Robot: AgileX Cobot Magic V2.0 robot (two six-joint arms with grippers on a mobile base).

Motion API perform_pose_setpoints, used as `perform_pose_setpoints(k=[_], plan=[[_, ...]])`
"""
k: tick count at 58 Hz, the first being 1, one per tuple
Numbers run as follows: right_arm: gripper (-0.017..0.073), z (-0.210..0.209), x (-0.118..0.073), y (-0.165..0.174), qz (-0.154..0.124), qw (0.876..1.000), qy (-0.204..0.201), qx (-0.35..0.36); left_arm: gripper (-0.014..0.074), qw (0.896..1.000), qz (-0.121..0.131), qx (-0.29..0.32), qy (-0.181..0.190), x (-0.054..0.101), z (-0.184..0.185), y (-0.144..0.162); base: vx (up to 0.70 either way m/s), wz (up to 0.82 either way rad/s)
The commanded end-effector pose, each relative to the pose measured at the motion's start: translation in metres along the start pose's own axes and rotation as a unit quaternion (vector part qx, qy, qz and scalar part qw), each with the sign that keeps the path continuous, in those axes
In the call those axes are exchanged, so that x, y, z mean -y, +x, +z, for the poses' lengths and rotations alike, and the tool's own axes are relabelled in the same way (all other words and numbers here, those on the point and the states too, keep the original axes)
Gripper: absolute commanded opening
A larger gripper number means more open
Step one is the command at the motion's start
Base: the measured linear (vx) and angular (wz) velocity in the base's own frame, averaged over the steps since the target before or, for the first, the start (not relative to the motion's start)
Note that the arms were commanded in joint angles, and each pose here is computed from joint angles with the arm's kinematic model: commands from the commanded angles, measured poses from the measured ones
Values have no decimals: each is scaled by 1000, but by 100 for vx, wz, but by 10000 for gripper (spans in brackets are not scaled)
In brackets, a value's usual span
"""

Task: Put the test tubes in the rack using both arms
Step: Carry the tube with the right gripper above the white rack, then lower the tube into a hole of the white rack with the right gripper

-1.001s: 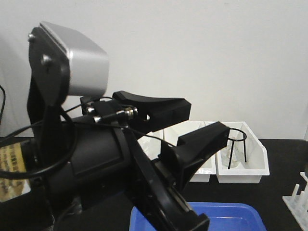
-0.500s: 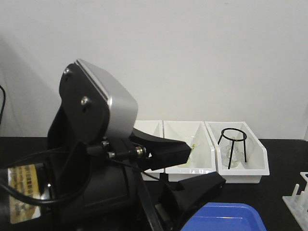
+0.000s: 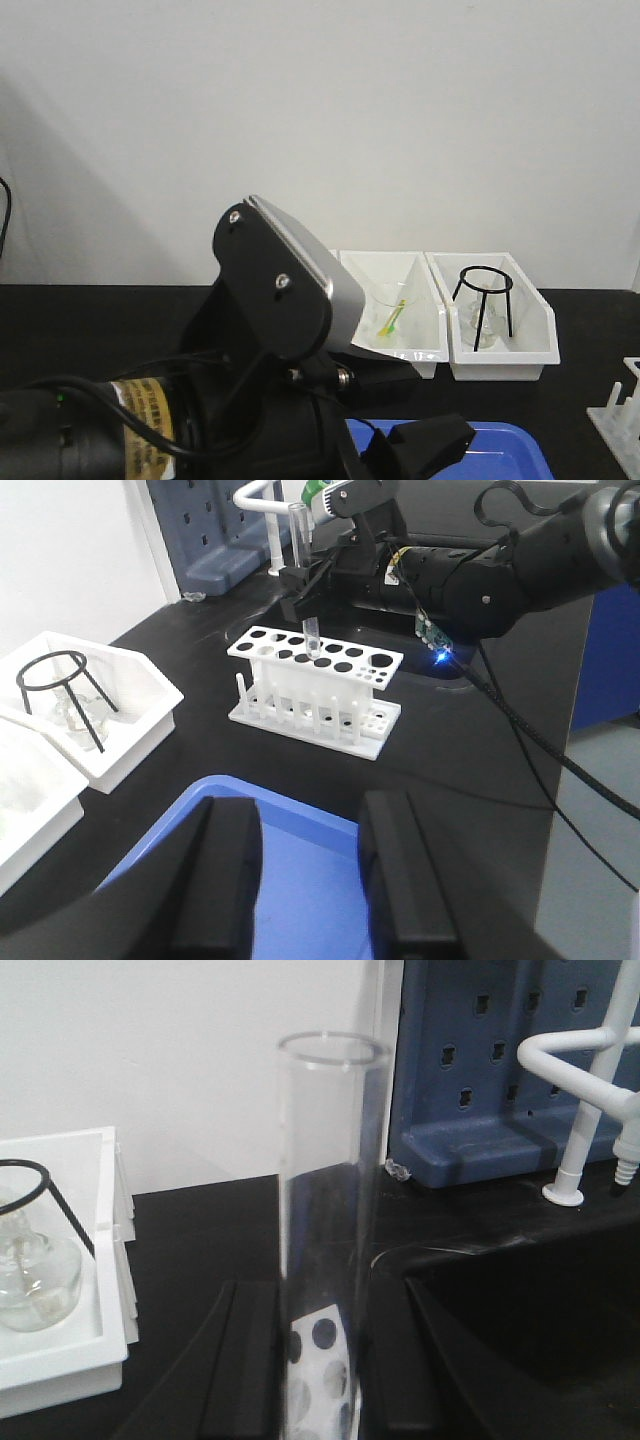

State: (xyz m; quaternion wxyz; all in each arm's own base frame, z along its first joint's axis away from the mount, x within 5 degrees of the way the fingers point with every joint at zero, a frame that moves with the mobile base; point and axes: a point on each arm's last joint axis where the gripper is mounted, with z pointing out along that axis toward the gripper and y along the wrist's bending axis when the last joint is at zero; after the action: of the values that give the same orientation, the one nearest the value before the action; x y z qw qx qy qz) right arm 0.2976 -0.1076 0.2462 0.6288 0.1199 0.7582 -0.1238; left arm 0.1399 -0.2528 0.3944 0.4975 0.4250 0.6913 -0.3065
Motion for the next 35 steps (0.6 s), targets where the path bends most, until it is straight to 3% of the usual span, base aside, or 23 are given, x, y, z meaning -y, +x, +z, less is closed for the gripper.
perform_pose_setpoints(k=[1, 35], plan=[[-6, -1, 3, -27, -20, 996, 6, 87, 360, 998, -1, 61, -3, 1, -10, -20, 0, 0], [-6, 9, 2, -13, -19, 997, 4, 70, 358, 999, -1, 43, 0, 2, -7, -16, 0, 0]])
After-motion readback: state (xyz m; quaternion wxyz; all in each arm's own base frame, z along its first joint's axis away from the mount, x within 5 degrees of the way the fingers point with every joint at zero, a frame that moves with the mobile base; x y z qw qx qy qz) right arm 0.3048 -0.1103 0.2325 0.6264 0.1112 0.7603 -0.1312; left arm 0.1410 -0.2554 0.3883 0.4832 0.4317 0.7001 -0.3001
